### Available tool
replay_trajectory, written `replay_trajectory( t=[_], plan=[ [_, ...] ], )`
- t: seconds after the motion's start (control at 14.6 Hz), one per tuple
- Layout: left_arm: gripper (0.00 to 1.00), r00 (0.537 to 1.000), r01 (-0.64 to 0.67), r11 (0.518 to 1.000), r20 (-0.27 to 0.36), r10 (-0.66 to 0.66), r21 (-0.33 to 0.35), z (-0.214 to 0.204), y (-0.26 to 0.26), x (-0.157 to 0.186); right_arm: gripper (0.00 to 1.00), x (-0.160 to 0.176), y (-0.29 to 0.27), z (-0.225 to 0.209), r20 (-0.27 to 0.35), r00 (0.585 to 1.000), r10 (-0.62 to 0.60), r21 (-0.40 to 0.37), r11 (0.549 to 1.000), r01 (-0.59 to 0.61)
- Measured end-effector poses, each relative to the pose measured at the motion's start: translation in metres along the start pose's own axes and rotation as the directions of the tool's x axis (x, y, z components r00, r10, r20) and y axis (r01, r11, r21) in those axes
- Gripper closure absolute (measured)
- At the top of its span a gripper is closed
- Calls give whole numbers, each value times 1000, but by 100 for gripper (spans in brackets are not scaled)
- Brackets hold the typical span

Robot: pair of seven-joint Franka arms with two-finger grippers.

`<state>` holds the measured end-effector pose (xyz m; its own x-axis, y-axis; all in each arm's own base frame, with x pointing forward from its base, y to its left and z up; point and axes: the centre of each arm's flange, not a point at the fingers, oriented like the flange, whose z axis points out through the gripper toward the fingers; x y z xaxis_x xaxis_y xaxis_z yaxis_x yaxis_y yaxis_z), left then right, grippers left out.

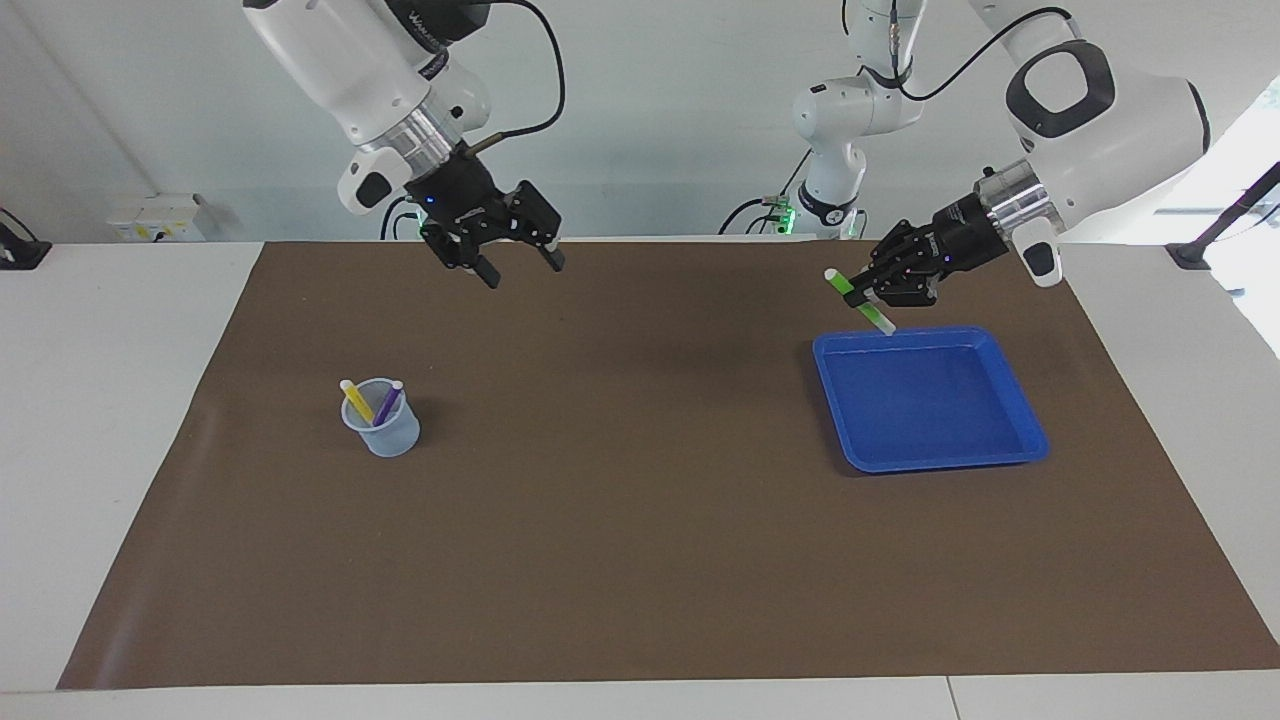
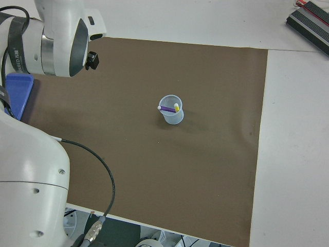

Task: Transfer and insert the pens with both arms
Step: 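Lift the green pen with the left gripper while the right gripper approaches, then grasp the green pen with the right gripper and open the left gripper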

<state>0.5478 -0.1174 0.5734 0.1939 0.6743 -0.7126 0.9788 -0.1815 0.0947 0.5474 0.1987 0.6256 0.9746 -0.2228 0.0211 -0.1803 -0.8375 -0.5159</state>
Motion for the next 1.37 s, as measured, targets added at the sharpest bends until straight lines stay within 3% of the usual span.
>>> replay_trajectory(
  t=[0.14,0.41,0.75,1.37],
  plan=[
    [83,997,70,997,48,-68,-44,12,-2,-23,0,-14,-29,16,1,1000,-2,51,999,2],
    [83,976,183,978,139,-168,-104,68,-19,-60,0,-42,-78,52,39,998,48,84,995,-51],
    [83,964,228,966,168,-206,-124,128,-57,-89,0,-67,-123,89,28,1000,3,63,998,-5],
    [83,946,279,950,207,-248,-139,125,-67,-82,0,-73,-122,100,7,998,-70,-47,996,70]
  ],
)
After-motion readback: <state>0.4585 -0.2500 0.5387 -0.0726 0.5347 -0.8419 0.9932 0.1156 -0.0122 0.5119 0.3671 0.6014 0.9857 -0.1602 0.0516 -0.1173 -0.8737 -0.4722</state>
